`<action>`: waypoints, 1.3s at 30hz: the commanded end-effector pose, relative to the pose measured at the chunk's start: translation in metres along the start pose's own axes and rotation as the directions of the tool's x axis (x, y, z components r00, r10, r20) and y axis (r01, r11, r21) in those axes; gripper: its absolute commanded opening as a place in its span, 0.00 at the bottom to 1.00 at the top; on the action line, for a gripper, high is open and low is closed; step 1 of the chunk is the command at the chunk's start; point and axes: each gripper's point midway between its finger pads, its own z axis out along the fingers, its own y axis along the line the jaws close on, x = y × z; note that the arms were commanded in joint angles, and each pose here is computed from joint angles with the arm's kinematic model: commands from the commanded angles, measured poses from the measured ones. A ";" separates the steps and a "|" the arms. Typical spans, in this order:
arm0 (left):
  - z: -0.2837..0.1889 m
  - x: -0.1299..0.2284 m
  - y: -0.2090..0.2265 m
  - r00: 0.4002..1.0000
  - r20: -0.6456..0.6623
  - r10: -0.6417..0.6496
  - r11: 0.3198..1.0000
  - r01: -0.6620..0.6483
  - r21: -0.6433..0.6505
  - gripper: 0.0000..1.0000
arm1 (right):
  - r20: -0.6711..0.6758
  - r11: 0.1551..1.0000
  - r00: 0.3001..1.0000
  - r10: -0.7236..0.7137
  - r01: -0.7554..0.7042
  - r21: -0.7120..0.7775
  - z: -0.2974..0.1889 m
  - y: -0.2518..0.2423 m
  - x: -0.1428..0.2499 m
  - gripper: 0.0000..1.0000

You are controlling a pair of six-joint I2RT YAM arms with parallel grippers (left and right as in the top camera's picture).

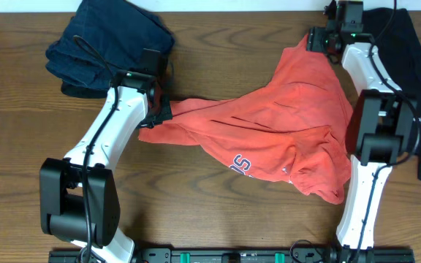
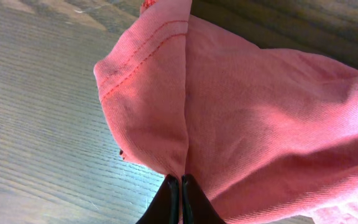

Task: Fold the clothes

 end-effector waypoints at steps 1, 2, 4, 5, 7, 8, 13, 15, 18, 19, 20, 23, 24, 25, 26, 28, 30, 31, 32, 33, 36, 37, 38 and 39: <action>0.006 0.001 0.004 1.000 -0.012 0.004 1.000 -0.004 -0.016 0.06 | 0.007 0.999 1.000 0.017 -0.017 -0.046 0.020 0.011 0.006 0.72; 0.006 0.001 0.004 1.000 -0.012 0.004 1.000 -0.005 -0.016 0.06 | 0.013 0.998 1.000 0.022 -0.022 -0.054 0.024 0.013 0.007 0.71; 0.006 0.001 0.004 1.000 -0.012 0.004 1.000 -0.004 -0.016 0.06 | 0.021 0.998 0.999 0.029 -0.028 -0.064 0.032 0.014 0.010 0.70; 0.006 0.001 0.004 1.000 -0.012 0.004 1.000 -0.004 -0.016 0.06 | 0.025 0.997 0.999 0.032 -0.030 -0.067 0.035 0.014 0.011 0.70; 0.006 0.001 0.004 1.000 -0.012 0.004 1.000 -0.004 -0.016 0.06 | 0.026 0.997 0.999 0.035 -0.033 -0.071 0.040 0.014 0.014 0.68; 0.006 0.001 0.004 1.000 -0.011 0.004 1.000 -0.004 -0.015 0.06 | 0.026 0.997 0.999 0.035 -0.033 -0.071 0.044 0.013 0.017 0.67; 0.006 -0.002 0.003 1.000 0.001 0.002 1.000 -0.002 -0.010 0.06 | 0.040 0.997 0.999 0.035 -0.032 -0.068 0.048 0.012 0.016 0.27; 0.006 -0.003 0.002 1.000 0.006 0.001 1.000 -0.001 -0.008 0.06 | 0.050 0.997 0.998 0.035 -0.031 -0.064 0.046 0.011 0.012 0.06; 0.006 -0.005 0.001 1.000 0.013 0.000 1.000 0.000 -0.005 0.06 | 0.046 0.998 0.998 0.040 -0.038 -0.058 0.039 0.007 0.001 0.01; 0.006 -0.005 0.001 1.000 0.015 0.000 1.000 0.000 -0.004 0.06 | 0.041 0.998 0.998 0.044 -0.041 -0.055 0.035 0.005 -0.004 0.01; 0.006 -0.006 0.001 1.000 0.017 -0.001 1.000 0.001 -0.003 0.06 | 0.033 0.998 0.998 0.047 -0.045 -0.051 0.030 0.003 -0.009 0.01; 0.006 -0.006 0.001 1.000 0.016 -0.001 1.000 0.001 -0.003 0.06 | 0.008 0.999 0.999 0.037 -0.037 -0.038 0.009 -0.004 -0.028 0.01; 0.006 -0.006 0.001 1.000 0.016 -0.001 1.000 0.001 -0.003 0.06 | -0.006 0.999 0.999 0.032 -0.032 -0.034 0.000 -0.006 -0.034 0.01; 0.006 -0.006 0.001 1.000 0.016 -0.001 1.000 0.001 -0.003 0.06 | -0.020 0.999 0.999 0.025 -0.025 -0.036 -0.010 -0.006 -0.039 0.01; 0.006 -0.006 0.001 1.000 0.017 -0.001 1.000 0.001 -0.003 0.06 | -0.039 0.999 0.999 0.014 -0.016 -0.042 -0.021 -0.006 -0.043 0.01; 0.006 -0.006 0.001 1.000 0.019 -0.001 1.000 0.001 -0.002 0.07 | -0.083 0.999 0.996 0.007 -0.011 -0.049 -0.043 -0.005 -0.047 0.01; 0.006 -0.007 0.001 1.000 0.020 -0.001 1.000 0.001 -0.002 0.06 | -0.151 0.998 0.988 0.017 -0.027 -0.065 -0.066 0.000 -0.043 0.01; 0.006 -0.007 0.000 1.000 0.022 -0.001 1.000 0.001 -0.001 0.06 | -0.186 0.997 0.982 0.019 -0.033 -0.072 -0.077 0.002 -0.038 0.01; 0.006 -0.007 0.001 1.000 0.022 -0.001 1.000 0.002 -0.001 0.06 | -0.228 0.996 0.973 0.023 -0.041 -0.075 -0.089 0.005 -0.032 0.01; 0.006 -0.007 0.001 1.000 0.022 -0.001 1.000 0.002 -0.001 0.06 | -0.263 0.996 0.964 0.028 -0.050 -0.076 -0.100 0.007 -0.027 0.01; 0.006 -0.007 0.001 1.000 0.019 -0.001 1.000 0.001 -0.002 0.06 | -0.382 0.995 0.923 0.044 -0.076 -0.070 -0.134 0.012 -0.006 0.01; 0.006 -0.006 0.001 1.000 0.017 -0.001 1.000 0.001 -0.004 0.06 | -0.423 0.994 0.905 0.049 -0.087 -0.071 -0.148 0.014 0.002 0.01; 0.006 -0.005 0.002 1.000 0.014 0.000 1.000 0.000 -0.005 0.06 | -0.448 0.993 0.893 0.052 -0.095 -0.074 -0.156 0.016 0.007 0.01; 0.006 -0.005 0.002 1.000 0.012 0.000 1.000 0.000 -0.006 0.06 | -0.482 0.991 0.875 0.056 -0.107 -0.078 -0.169 0.019 0.014 0.01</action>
